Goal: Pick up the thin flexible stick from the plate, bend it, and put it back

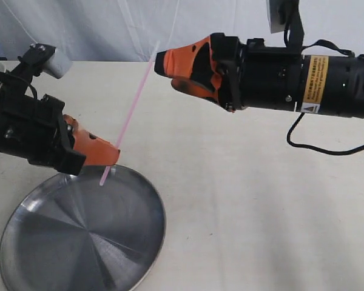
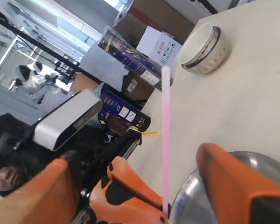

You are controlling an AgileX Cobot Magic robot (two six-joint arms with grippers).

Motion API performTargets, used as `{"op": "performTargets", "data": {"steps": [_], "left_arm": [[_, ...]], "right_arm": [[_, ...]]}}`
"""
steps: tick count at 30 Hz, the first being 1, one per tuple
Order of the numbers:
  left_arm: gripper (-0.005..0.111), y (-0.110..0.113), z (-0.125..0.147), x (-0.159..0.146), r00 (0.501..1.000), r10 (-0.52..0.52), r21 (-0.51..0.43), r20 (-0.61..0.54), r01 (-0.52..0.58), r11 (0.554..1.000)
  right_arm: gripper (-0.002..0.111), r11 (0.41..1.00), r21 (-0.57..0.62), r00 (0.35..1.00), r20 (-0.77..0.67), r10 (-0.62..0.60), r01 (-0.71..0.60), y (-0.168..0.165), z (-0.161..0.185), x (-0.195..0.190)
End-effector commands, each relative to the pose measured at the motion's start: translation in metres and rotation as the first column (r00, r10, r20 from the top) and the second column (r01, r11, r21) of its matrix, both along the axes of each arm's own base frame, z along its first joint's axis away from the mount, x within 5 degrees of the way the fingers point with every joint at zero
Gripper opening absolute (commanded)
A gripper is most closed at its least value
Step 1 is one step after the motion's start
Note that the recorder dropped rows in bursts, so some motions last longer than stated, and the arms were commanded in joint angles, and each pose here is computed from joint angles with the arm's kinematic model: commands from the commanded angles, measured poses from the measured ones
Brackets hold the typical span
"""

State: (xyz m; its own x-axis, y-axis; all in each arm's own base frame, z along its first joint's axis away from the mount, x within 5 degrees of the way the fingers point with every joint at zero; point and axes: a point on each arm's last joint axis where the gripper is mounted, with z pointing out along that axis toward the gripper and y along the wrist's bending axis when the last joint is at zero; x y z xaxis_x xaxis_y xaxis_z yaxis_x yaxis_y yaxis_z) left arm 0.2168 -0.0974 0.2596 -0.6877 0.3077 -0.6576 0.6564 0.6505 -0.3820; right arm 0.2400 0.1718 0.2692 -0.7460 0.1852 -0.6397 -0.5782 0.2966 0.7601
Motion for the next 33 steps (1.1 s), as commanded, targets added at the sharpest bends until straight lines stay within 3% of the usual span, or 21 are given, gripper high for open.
{"op": "performTargets", "data": {"steps": [1, 7, 25, 27, 31, 33], "left_arm": [[0.0, -0.001, 0.005, 0.0, 1.0, 0.008, -0.023, 0.014, -0.008, 1.0], [0.0, -0.005, 0.007, -0.002, 0.999, -0.032, -0.058, 0.022, 0.033, 0.998], [0.0, -0.01, 0.011, -0.011, 0.989, -0.147, -0.114, 0.015, 0.148, 0.982], [0.0, -0.011, 0.011, -0.011, 0.988, -0.151, -0.123, 0.018, 0.153, 0.981], [0.0, -0.013, 0.015, -0.011, 0.986, -0.16, -0.163, 0.05, 0.166, 0.973], [0.0, -0.013, 0.016, -0.01, 0.988, -0.144, -0.175, 0.056, 0.152, 0.973]], "right_arm": [[0.069, 0.999, -0.033, 0.999, 0.049, -0.013, 0.015, 0.011, 0.006, 0.001], [0.069, 0.995, -0.086, 0.997, 0.066, -0.049, 0.055, 0.022, 0.009, 0.004], [0.067, 0.997, -0.055, 0.998, 0.008, -0.062, 0.062, 0.029, -0.006, 0.016], [0.051, 0.997, -0.05, 0.998, 0.005, -0.066, 0.066, 0.029, -0.006, 0.016], [0.004, 0.997, -0.062, 0.999, 0.025, -0.042, 0.044, 0.029, -0.006, 0.015], [-0.001, 0.997, -0.075, 0.999, 0.044, -0.001, 0.004, 0.03, -0.007, 0.012]]}}
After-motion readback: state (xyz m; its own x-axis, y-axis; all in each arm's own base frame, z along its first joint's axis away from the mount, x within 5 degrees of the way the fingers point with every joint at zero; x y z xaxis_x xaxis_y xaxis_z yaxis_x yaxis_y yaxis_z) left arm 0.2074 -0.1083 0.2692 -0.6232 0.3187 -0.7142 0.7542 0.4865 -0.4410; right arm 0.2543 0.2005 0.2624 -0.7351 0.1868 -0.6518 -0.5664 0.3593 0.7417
